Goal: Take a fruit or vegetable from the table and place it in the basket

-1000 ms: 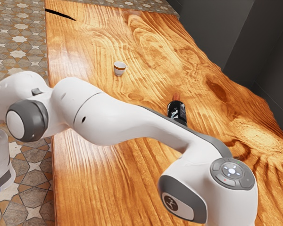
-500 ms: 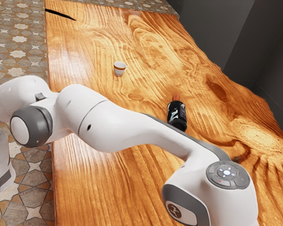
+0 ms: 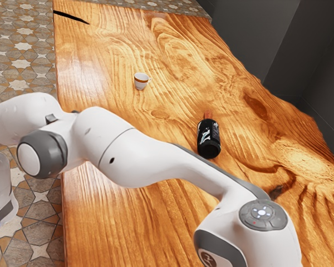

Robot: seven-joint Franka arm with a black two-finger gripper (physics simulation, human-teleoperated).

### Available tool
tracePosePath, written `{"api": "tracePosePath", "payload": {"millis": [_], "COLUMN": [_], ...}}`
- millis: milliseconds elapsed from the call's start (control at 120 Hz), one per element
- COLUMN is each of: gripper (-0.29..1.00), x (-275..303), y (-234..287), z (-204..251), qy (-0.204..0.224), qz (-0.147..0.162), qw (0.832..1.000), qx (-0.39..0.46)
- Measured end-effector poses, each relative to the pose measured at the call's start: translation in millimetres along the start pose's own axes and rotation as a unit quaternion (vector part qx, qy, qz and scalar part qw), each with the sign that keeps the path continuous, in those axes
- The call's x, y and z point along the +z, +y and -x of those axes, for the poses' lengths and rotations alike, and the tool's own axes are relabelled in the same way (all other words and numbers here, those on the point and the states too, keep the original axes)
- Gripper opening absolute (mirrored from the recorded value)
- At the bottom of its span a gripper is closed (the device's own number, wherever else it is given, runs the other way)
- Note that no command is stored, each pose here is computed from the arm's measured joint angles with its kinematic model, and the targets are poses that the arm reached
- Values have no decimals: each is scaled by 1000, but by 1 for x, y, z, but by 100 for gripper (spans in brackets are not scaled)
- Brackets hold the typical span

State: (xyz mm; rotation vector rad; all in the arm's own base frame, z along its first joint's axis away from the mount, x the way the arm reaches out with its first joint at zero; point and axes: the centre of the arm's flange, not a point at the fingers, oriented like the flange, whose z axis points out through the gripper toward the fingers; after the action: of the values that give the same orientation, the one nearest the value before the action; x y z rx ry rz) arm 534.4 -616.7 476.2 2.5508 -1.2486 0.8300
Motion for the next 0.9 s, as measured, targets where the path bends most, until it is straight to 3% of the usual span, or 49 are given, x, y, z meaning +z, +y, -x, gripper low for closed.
{"api": "tracePosePath", "payload": {"millis": [125, 258, 408, 475, 550, 667, 717, 767, 842, 900], "gripper": [20, 44, 58, 61, 64, 66, 67, 67, 67, 68], "x": [9, 11, 2, -18, -47, -144, -211, -262, -335, -359], "y": [-6, -10, -13, -13, -19, -6, -30, -74, -152, -219], "z": [7, 8, 7, 7, 13, 14, 18, 41, 91, 130], "qy": [-9, -11, -25, -60, -132, -212, -221, -246, -274, -296], "qz": [-6, -7, -11, -10, 15, 48, 27, -15, -69, -95], "qw": [1000, 1000, 1000, 998, 991, 975, 973, 964, 942, 916], "qx": [-2, -1, 0, -2, -22, -40, -60, -99, -182, -253]}}
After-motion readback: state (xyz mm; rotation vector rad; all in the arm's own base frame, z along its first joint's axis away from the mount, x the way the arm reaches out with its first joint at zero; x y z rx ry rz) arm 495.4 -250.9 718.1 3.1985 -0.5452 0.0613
